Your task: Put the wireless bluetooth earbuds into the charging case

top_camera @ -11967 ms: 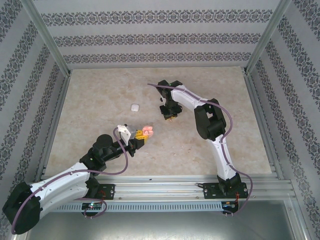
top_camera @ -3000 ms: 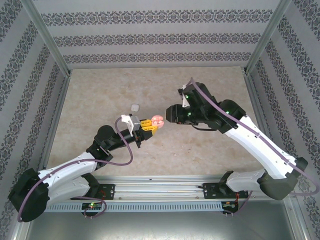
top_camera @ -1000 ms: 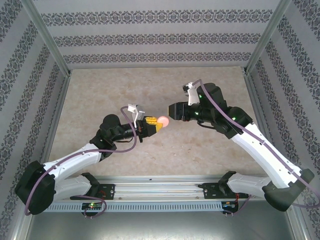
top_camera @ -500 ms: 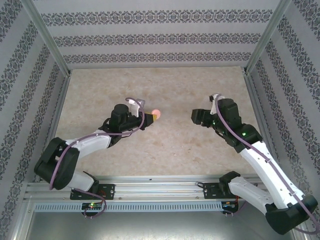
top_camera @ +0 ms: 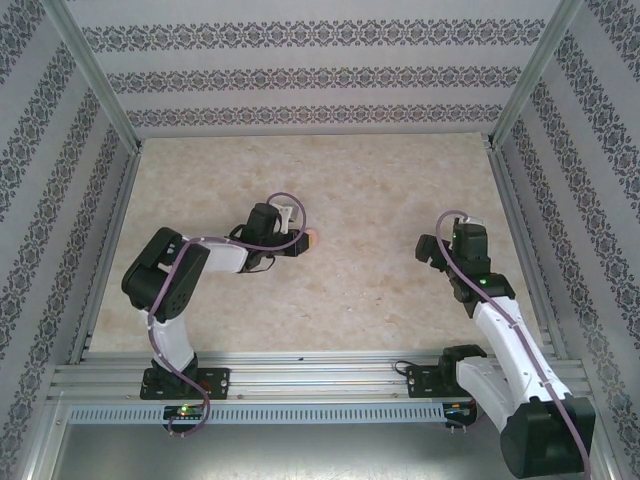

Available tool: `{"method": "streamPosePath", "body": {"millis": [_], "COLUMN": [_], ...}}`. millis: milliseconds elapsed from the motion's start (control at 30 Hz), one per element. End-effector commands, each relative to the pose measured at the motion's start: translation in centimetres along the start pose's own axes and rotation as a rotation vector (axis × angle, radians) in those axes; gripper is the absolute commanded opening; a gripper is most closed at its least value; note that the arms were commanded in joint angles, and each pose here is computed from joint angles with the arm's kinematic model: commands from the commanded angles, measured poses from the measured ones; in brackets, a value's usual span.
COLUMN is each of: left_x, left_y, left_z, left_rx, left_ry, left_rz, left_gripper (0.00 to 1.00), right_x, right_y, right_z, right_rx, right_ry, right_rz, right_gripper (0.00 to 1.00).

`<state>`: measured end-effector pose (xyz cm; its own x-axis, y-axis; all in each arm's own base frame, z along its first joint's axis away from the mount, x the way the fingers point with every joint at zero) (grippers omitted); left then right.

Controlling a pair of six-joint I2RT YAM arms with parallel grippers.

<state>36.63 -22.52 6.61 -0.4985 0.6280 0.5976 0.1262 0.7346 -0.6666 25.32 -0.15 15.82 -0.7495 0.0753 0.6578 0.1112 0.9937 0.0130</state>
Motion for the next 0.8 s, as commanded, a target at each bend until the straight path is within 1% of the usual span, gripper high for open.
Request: {"method": "streamPosePath", "body": {"millis": [0, 167, 267, 367, 500, 633, 700, 767], "left_x": [-0.2, 0.0, 0.7, 1.6, 3.3, 6.2, 7.9, 9.8], "left_y": [0.6, 1.2, 1.0, 0.7, 0.0, -0.3, 0.1, 1.1], "left_z": [-1.9, -2.8, -3.5, -4.4, -6.0, -8.3, -9.3, -10.3], "left_rx": [-0.022, -0.01, -0.032, -0.054, -0.087, -0.16, -0.2, -0.22], "left_ry": [-0.051, -0.062, -0.073, -0.083, -0.11, -0.173, -0.207, -0.248], "left_rz": [-0.044, -0.085, -0.105, -0.122, -0.136, -0.178, -0.213, -0.254], "left_gripper": [0.15, 0.35, 0.45, 0.5, 0.52, 0.54, 0.57, 0.64], "right_x": [-0.7, -2.4, -3.2, -3.7, -4.3, -5.5, -6.0, -6.7], "right_y": [-1.1, -2.1, -2.4, -2.4, -2.6, -2.3, -2.2, -2.2], "right_z": [-1.6, -0.9, -0.8, -0.8, -1.1, -1.5, -1.7, -1.9], "right_rx": [0.03, 0.031, 0.032, 0.039, 0.053, 0.058, 0.068, 0.082], "right_ry": [-0.12, -0.104, -0.092, -0.097, -0.124, -0.178, -0.211, -0.231], "right_rz": [0.05, 0.093, 0.107, 0.108, 0.125, 0.071, 0.063, 0.067], "right_gripper": [0.98, 0.98, 0.98, 0.98, 0.98, 0.98, 0.98, 0.98]}}
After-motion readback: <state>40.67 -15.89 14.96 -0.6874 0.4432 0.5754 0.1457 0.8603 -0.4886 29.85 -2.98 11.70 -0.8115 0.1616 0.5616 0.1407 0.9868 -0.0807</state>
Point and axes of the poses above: each hand's point on the last joint's axis, 136 mm out from that joint toward the fingers, its own x axis back along the fingers, its own y axis along the line the jaws close on, z = x × y, the point moved 4 cm from there along x, back along the fingers, and after that the axes turned 13 degrees about x, right-handed, at the moved point
